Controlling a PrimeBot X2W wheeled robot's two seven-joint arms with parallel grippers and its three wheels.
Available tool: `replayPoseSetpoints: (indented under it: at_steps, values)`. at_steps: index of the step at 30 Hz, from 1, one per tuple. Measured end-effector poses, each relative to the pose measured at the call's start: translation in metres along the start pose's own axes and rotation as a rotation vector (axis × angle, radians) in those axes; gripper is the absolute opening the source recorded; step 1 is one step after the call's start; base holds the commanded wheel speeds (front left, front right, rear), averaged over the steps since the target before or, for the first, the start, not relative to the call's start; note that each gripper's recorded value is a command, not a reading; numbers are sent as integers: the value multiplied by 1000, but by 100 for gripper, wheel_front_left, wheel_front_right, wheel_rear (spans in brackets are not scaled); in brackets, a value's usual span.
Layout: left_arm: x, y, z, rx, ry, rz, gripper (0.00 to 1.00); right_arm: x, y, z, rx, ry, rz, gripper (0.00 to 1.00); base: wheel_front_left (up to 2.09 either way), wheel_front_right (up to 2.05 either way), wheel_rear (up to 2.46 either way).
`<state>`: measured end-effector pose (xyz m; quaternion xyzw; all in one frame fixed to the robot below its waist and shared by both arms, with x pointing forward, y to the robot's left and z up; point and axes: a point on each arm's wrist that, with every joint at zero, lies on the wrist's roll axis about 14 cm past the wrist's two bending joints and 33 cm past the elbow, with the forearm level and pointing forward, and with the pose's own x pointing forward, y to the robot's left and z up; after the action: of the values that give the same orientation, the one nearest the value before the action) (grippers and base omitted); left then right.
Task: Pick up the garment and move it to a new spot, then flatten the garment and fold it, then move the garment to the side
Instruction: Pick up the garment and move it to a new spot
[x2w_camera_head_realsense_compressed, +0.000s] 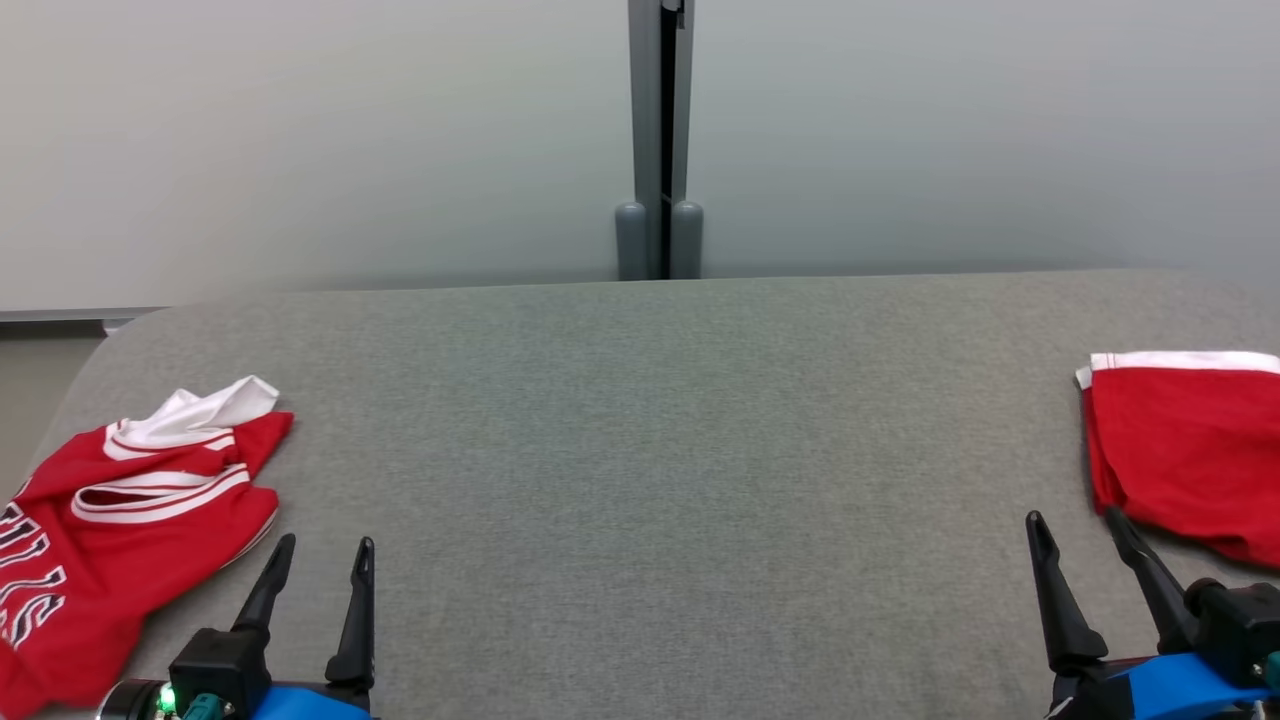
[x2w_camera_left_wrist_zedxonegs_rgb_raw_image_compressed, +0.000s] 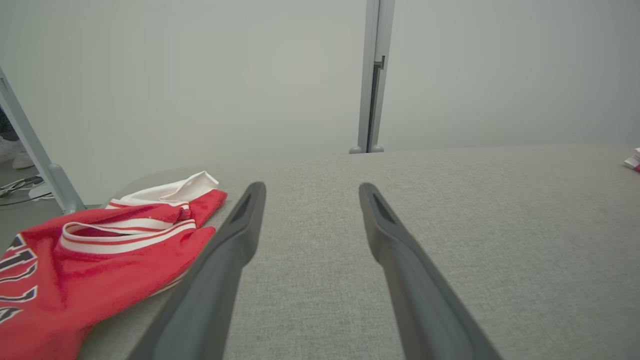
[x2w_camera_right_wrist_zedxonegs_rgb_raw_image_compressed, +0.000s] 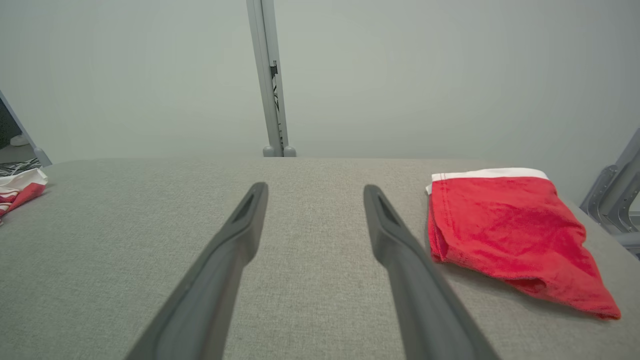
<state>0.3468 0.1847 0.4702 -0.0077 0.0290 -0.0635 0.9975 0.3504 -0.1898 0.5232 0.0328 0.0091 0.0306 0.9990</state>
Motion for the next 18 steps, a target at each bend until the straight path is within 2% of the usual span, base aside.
replayPoseSetpoints:
  at_steps: [6,18]
  values:
    - [-10,20,17,-10,-57,71,100,10,19,6,-5,-13,61,100,0,0,0]
    - [-57,90,45,-38,-162,351,100,48,109,18,-5,-31,326,100,0,0,0]
